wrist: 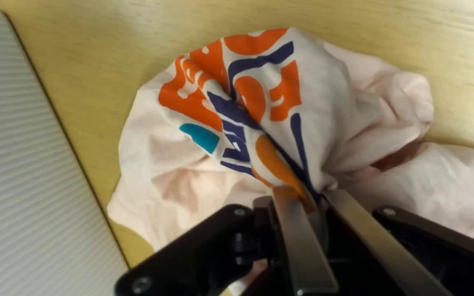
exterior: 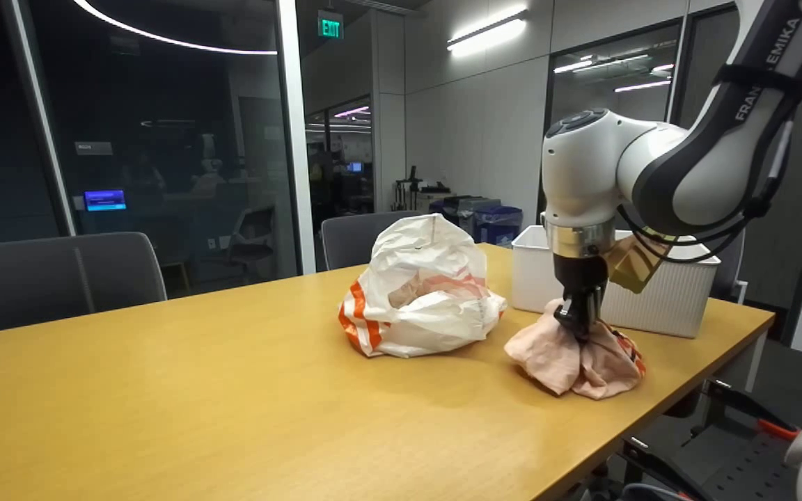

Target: Lift the pink laundry then fold it and put it in the plastic bag

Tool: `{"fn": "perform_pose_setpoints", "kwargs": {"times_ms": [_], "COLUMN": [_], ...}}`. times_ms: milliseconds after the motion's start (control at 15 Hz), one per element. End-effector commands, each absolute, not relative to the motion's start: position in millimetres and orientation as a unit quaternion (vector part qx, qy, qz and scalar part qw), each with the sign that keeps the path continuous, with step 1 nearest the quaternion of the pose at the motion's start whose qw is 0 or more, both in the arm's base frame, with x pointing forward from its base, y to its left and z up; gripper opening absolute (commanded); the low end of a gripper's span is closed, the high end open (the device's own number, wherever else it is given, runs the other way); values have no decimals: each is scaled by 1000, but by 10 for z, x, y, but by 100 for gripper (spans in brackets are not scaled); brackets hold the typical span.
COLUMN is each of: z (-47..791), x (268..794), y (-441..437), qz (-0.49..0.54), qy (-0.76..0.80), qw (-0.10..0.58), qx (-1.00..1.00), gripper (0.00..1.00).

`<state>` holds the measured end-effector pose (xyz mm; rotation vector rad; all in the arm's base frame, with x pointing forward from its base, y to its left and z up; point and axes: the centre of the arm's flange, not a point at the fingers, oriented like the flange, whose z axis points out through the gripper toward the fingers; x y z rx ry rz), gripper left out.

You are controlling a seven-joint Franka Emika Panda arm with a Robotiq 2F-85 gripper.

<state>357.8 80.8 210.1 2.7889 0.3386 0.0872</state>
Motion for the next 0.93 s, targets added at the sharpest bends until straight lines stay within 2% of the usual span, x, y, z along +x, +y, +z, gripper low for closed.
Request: {"fn": "perform_pose_setpoints", "kwargs": {"times_ms": [0, 67, 133, 267, 333, 400, 467, 533, 733, 867], "z": [1910, 1922, 1892, 1830, 1824, 1825, 1875, 1925, 2110, 2250], "x": [3500, 3480, 3534, 3535, 3539, 3542, 3526, 3512, 3520, 3542], "y": [623, 591, 685, 640, 634, 634, 620, 605, 576, 563], "qz": [-14, -26, -7, -21, -22, -22, -18, -12, 9, 16], "qy": [121, 120, 117, 118, 118, 118, 112, 104, 77, 64], "qw": [152, 146, 159, 154, 154, 154, 152, 149, 154, 148], "qx": [981, 982, 980, 981, 981, 981, 982, 983, 985, 987], "gripper": [25, 26, 4, 22, 26, 51, 52, 58, 85, 100]}}
